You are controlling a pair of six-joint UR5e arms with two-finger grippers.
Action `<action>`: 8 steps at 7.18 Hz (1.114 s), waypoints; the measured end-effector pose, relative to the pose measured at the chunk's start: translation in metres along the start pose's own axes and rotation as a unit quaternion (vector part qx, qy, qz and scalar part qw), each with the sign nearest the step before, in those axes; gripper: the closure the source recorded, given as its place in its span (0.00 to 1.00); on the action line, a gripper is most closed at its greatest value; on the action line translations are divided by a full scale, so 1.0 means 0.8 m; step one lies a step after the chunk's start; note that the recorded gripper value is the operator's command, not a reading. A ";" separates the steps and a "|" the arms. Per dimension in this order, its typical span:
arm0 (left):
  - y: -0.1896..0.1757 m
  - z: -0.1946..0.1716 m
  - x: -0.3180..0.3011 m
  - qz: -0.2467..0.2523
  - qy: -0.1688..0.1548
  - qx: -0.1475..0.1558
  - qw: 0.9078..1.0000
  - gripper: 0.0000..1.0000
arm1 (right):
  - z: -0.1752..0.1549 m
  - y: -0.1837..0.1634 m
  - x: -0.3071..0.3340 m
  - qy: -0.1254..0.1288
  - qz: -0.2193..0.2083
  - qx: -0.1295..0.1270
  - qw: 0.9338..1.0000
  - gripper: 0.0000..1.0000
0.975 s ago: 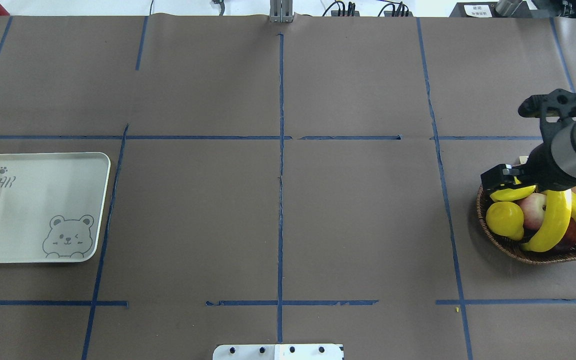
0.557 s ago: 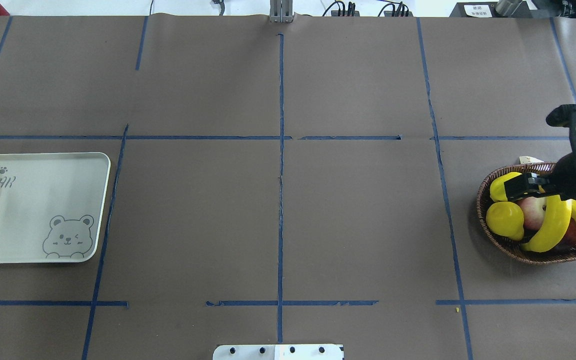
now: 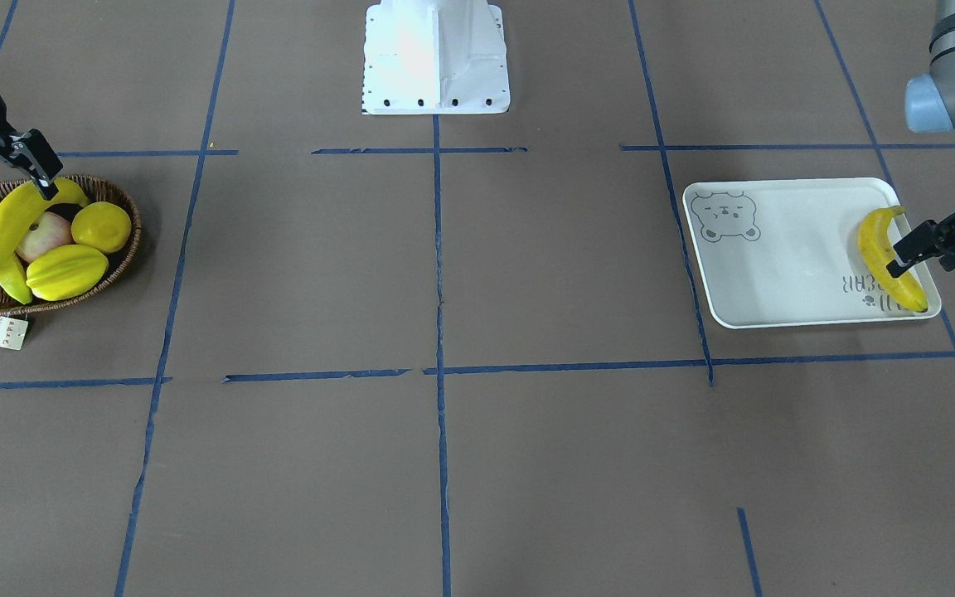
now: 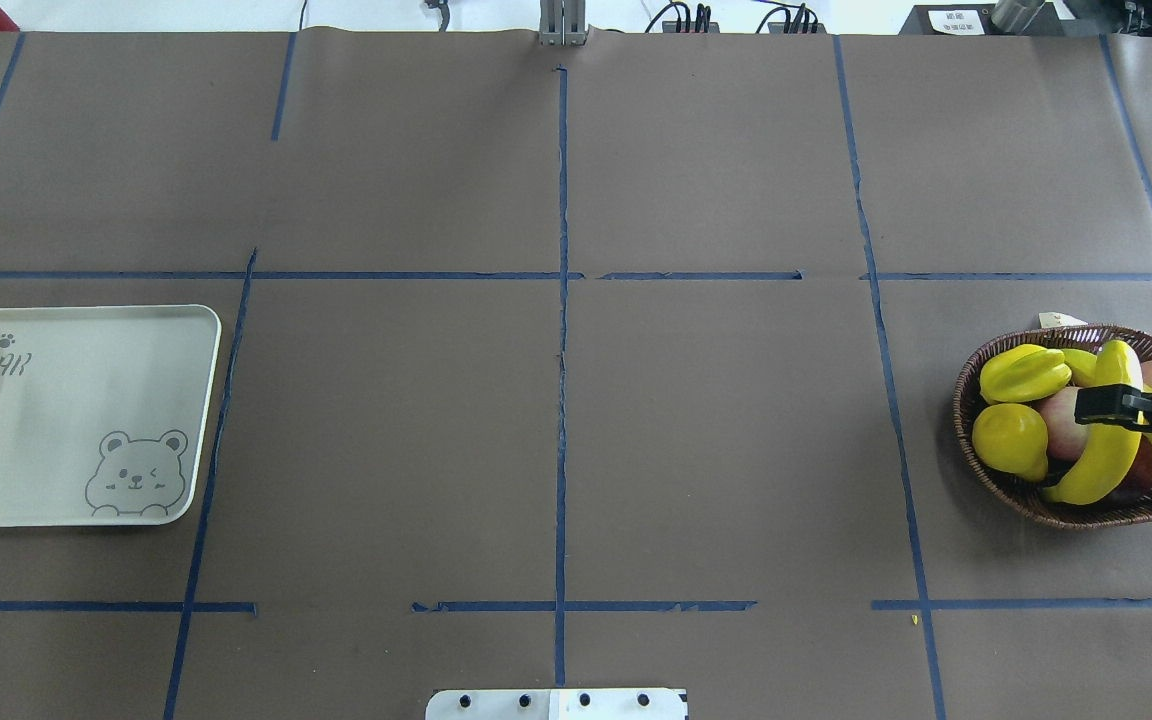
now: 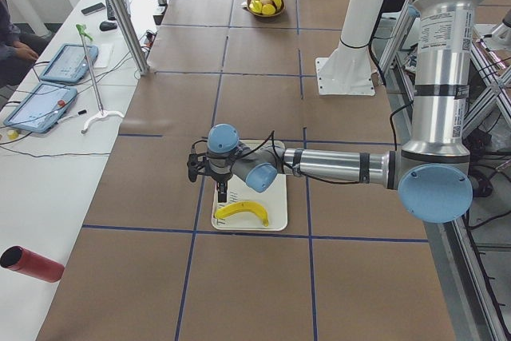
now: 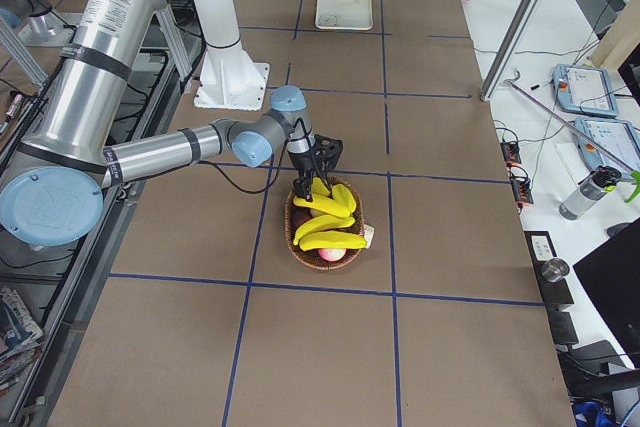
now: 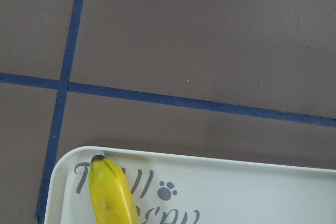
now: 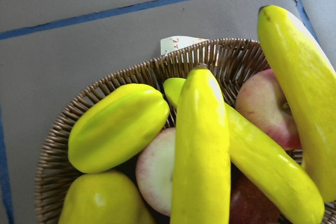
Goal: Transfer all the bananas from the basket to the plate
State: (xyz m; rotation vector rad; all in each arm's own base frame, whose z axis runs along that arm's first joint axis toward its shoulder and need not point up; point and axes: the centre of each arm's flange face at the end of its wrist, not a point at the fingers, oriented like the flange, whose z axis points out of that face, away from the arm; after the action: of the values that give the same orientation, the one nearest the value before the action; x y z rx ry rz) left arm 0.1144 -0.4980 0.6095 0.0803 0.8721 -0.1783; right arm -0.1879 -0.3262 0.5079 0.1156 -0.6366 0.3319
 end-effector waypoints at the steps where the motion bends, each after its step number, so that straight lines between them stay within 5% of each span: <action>1: 0.000 0.000 0.000 0.000 0.000 0.000 1.000 0.00 | 0.015 0.009 0.006 0.015 -0.007 -0.002 1.000 0.08; 3: 0.000 0.000 0.000 0.000 0.000 0.000 1.000 0.00 | 0.037 0.020 0.010 0.033 -0.020 -0.004 0.999 0.13; 7: 0.001 0.000 0.000 0.000 0.000 -0.001 1.000 0.00 | 0.043 0.026 -0.005 0.024 -0.031 -0.010 0.999 0.89; 8: 0.001 0.000 0.000 0.000 0.000 -0.001 1.000 0.00 | 0.043 0.026 -0.009 0.020 -0.032 -0.011 0.999 0.98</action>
State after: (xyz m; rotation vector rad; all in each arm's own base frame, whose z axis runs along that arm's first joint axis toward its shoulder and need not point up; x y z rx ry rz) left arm 0.1143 -0.4973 0.6097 0.0787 0.8730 -0.1785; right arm -0.2197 -0.3152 0.5310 0.1088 -0.5944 0.2644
